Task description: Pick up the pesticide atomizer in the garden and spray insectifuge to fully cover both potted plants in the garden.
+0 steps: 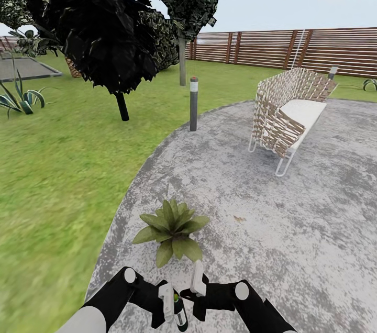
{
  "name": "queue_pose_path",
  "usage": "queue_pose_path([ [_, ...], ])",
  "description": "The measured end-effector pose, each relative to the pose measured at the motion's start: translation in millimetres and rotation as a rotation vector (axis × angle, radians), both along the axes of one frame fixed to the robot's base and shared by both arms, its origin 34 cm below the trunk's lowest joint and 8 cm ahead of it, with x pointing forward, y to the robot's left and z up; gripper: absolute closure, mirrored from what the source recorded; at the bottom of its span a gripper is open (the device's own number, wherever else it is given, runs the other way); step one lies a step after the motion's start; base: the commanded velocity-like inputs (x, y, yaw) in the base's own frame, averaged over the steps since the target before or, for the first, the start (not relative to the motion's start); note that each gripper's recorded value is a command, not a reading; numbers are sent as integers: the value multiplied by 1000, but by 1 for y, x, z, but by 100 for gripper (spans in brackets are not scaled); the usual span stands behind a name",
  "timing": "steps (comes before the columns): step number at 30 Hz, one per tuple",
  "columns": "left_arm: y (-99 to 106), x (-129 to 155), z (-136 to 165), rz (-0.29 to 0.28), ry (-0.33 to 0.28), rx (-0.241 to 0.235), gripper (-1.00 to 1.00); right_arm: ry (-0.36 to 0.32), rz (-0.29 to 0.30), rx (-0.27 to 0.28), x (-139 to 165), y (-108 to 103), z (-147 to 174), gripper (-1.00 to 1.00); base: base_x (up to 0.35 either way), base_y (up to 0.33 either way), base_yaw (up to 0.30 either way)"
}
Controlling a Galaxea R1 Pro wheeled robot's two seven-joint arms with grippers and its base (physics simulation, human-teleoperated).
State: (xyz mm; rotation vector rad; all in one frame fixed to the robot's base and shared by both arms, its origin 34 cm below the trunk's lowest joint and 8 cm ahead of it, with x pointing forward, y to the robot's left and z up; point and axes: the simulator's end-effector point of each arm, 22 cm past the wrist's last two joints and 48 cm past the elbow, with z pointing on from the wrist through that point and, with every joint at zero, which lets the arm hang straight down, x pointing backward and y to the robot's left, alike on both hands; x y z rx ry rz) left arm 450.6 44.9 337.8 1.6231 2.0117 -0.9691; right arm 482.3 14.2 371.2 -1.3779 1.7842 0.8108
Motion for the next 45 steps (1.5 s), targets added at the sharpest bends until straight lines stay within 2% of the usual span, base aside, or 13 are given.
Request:
queue_pose_path([
  [8,5,0,-3,0,-3,16,100,0,0,0,0,0,0,100,0,0,0],
  [14,71,1,-22,36,3,112,100,-1,1,-2,0,-1,-1,100,0,0,0],
  [21,128,2,-31,63,3,188,100,0,2,-5,-1,-2,-1,100,0,0,0],
  [29,178,2,-35,88,6,254,100,1,2,-8,-1,-4,-3,100,0,0,0],
  [30,183,3,-35,92,6,260,100,1,2,-8,-1,-4,-3,-100,0,0,0],
  [37,209,4,-35,110,5,291,100,0,-1,-11,0,-6,-3,-100,0,0,0],
  [40,214,5,-35,123,6,297,100,-9,-23,-10,5,-8,-3,-100,0,0,0],
  [42,219,15,-35,191,-11,297,100,-58,-203,-33,42,-40,-8,-100,0,0,0],
  [45,222,28,-31,275,-19,270,100,-83,-397,-61,71,-80,-16,-100,0,0,0],
])
